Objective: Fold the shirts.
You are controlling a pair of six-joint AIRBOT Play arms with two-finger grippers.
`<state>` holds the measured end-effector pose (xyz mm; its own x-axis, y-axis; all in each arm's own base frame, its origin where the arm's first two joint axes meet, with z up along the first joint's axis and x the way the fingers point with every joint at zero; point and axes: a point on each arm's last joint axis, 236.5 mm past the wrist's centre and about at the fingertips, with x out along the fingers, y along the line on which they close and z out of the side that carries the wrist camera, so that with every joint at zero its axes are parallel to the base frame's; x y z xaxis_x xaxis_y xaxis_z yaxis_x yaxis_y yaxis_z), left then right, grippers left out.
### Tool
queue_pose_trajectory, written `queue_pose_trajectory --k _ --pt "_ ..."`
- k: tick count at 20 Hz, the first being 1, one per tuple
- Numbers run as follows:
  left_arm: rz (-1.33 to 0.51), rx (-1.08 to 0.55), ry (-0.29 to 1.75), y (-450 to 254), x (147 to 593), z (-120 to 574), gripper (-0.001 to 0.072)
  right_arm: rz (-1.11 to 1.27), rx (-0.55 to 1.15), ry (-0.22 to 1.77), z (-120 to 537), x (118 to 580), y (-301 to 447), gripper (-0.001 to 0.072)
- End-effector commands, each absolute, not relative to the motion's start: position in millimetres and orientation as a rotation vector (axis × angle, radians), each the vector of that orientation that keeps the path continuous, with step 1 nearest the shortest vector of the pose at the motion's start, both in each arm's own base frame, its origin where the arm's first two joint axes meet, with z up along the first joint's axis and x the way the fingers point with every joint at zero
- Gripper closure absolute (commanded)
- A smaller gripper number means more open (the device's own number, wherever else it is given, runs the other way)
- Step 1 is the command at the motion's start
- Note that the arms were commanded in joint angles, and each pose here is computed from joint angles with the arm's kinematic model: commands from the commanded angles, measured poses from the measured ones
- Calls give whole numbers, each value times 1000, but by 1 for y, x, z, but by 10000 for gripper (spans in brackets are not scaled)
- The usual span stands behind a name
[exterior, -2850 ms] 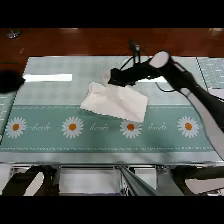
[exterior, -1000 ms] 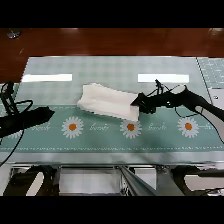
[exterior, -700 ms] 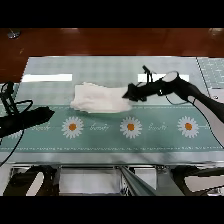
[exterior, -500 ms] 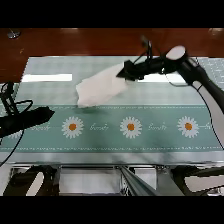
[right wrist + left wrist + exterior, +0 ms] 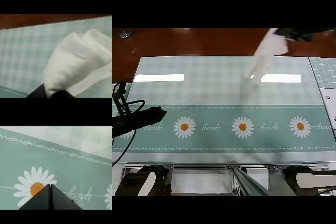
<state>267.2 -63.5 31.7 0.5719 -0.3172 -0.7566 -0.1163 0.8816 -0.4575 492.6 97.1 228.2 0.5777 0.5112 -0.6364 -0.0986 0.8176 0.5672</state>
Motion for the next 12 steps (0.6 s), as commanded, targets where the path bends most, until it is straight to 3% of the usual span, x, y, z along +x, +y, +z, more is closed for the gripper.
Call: queue_pose_trajectory --k 1,6,12 --pt "-130 -503 957 -65 268 35 679 138 556 990 225 452 -2 682" --pt "-141 -524 949 -69 270 39 679 -257 462 1127 208 366 -114 682" --pt "-148 -537 946 -71 270 40 679 -503 649 1162 179 271 -162 683"
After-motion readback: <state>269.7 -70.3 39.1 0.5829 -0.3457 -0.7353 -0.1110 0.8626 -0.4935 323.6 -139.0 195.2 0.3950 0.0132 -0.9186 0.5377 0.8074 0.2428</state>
